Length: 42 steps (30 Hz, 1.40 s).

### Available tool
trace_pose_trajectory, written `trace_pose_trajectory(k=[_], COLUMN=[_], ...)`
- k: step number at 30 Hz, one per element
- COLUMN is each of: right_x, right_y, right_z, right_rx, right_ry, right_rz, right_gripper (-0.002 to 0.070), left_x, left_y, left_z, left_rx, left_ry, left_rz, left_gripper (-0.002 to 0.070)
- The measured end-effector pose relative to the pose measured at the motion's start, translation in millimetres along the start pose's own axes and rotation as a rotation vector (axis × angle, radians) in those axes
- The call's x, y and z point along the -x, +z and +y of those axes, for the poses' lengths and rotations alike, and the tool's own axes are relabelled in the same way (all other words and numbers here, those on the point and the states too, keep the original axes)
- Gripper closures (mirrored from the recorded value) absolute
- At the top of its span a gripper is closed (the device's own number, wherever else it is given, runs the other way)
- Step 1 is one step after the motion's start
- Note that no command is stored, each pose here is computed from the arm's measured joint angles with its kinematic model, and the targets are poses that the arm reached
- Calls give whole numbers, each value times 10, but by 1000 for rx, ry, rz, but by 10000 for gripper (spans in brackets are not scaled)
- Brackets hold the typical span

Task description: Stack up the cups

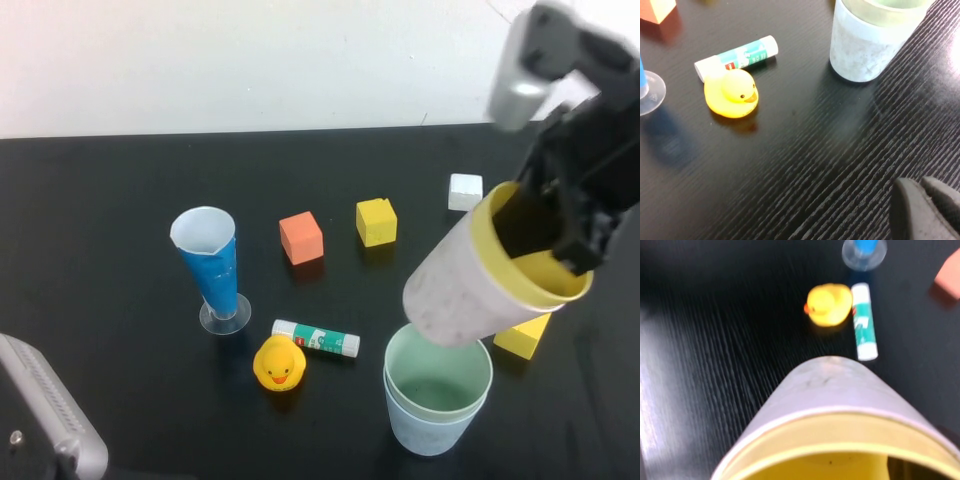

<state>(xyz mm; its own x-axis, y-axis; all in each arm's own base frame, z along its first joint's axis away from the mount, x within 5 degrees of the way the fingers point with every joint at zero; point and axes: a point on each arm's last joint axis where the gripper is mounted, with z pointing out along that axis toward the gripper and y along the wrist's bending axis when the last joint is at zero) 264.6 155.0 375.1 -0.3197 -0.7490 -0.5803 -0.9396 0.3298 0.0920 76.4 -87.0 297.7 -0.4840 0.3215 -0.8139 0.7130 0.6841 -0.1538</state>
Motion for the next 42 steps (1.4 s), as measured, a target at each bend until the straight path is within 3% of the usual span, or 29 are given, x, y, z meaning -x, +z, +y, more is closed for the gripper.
trace_pose_trajectory(k=[4,16,19,23,28,35,42], right_x=[-5,58,61,92,182,91,-417], right_y=[293,616,618,589,493,85,-360], right_z=[-125,23,28,25,22,316,874], right_rx=[41,36,37,28,-6,-52,-170], right_ry=[8,-134,-135,-141,-84,-90,-118], right_rz=[60,213,214,203,169,101,-46], right_gripper=[626,620,572,454,428,474,643], left_x=[-86,-274,-262,-255,-255,-285,-400], left_y=[55,172,176,176,176,80,-189], left_z=[17,58,61,62,62,57,158], left_rx=[4,15,18,18,19,23,140], left_ry=[-5,-16,-16,-16,-43,-88,-114], left_rz=[24,61,44,37,37,8,-164], left_gripper=[673,673,673,673,673,673,673])
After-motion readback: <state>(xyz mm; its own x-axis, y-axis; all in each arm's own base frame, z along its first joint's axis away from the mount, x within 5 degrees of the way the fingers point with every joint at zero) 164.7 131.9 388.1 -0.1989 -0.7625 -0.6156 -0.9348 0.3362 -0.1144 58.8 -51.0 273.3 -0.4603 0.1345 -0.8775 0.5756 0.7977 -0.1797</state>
